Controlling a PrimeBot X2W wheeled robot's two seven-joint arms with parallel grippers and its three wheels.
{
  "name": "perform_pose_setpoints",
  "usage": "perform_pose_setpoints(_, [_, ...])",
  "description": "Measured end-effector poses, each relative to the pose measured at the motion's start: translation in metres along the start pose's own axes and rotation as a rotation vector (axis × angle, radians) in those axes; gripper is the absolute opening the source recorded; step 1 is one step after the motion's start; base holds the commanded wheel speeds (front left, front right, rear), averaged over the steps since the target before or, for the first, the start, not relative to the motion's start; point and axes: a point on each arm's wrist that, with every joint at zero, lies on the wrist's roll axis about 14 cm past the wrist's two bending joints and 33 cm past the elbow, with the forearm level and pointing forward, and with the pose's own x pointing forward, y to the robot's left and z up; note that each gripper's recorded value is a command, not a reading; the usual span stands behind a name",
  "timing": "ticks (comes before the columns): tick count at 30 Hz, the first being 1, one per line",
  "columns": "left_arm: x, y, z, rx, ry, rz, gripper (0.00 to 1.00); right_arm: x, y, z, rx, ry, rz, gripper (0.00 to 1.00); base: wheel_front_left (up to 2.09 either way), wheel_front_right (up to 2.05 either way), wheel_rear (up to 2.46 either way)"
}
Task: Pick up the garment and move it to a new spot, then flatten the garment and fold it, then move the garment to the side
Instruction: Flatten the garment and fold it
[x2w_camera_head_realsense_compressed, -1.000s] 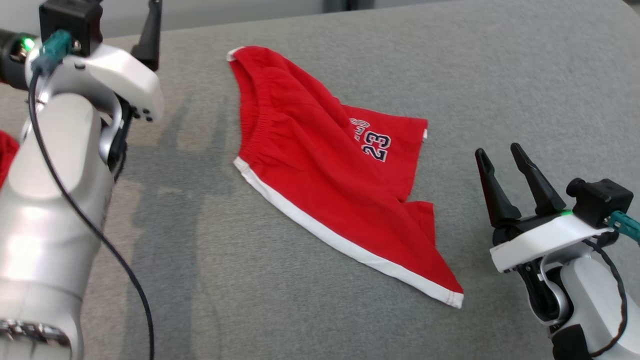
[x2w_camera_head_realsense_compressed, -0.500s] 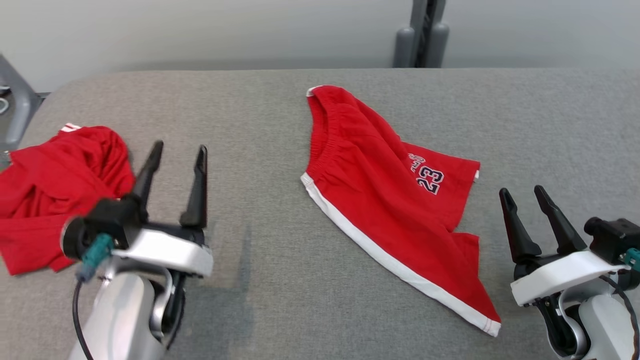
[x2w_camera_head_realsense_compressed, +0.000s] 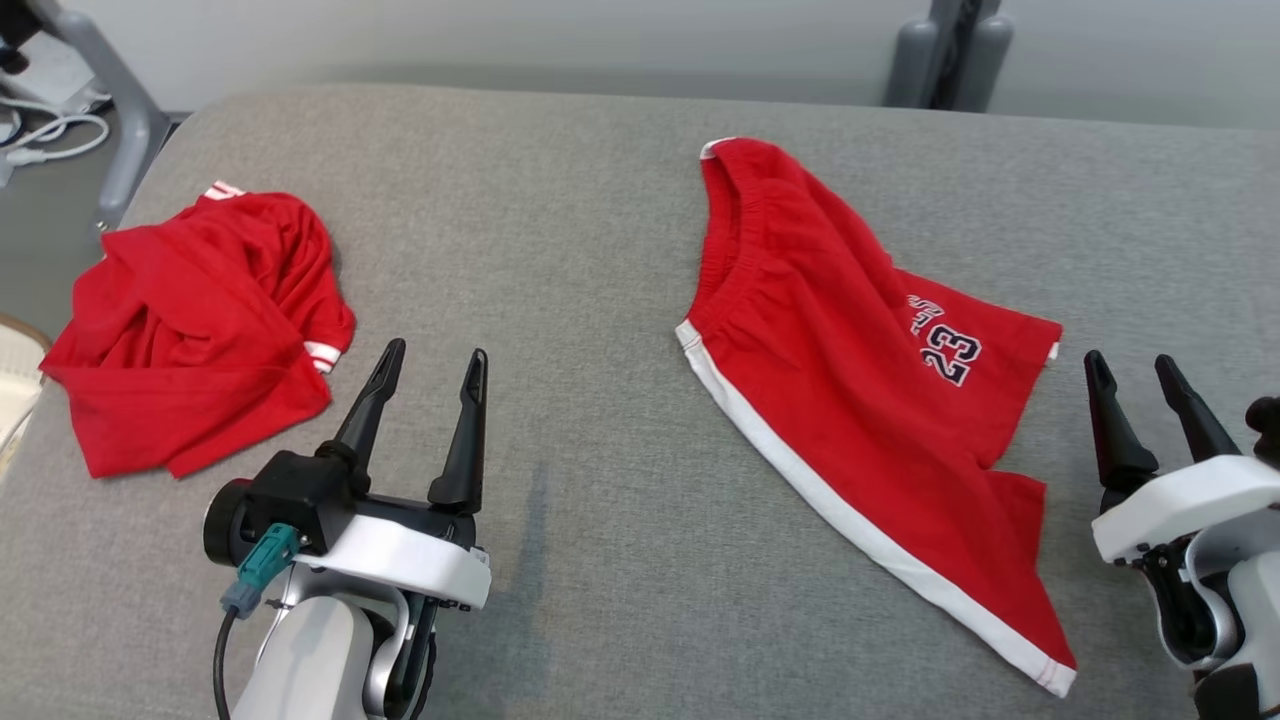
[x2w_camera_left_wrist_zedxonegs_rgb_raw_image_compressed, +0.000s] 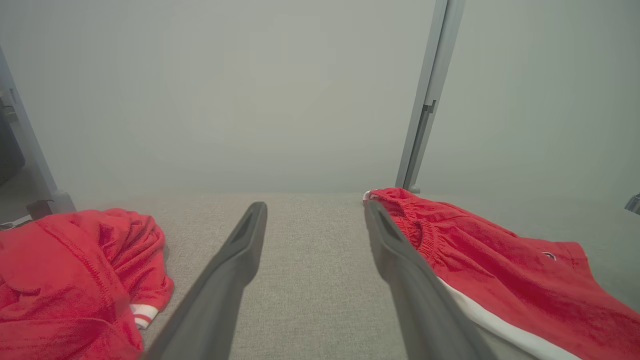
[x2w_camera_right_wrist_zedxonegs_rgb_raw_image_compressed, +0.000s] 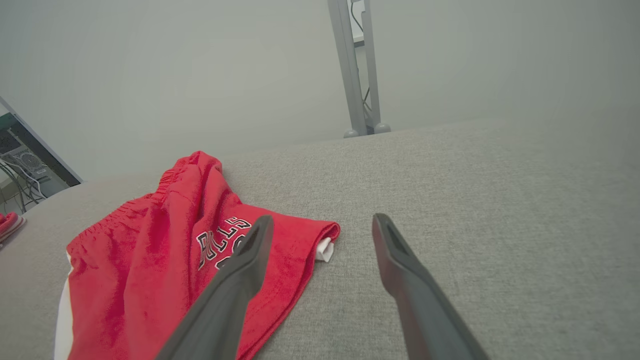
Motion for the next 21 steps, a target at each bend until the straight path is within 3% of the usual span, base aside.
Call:
perform_pose_setpoints(16, [-0.007, 0.027, -0.023, 0.022, 0.071, 0.075, 1.0, 0.052, -0.002, -0.061, 0.097, 0.258, -0.021, 1.0, 0.0, 0.0, 0.0])
perform_pose_setpoints(17, [-0.008, 0.028, -0.024, 0.023, 0.075, 0.077, 1.0, 0.054, 0.001, -0.063, 0.096, 0.272, -0.011, 0.53, 0.0, 0.0, 0.0])
perform_pose_setpoints(18, [-0.008, 0.028, -0.025, 0.023, 0.078, 0.079, 1.0, 0.056, 0.005, -0.065, 0.083, 0.281, 0.005, 0.0, 0.0, 0.0, 0.0])
perform_pose_setpoints(21, [-0.009, 0.029, -0.027, 0.024, 0.084, 0.081, 1.0, 0.062, 0.003, -0.06, 0.046, 0.271, 0.021, 0.0, 0.0, 0.0, 0.0])
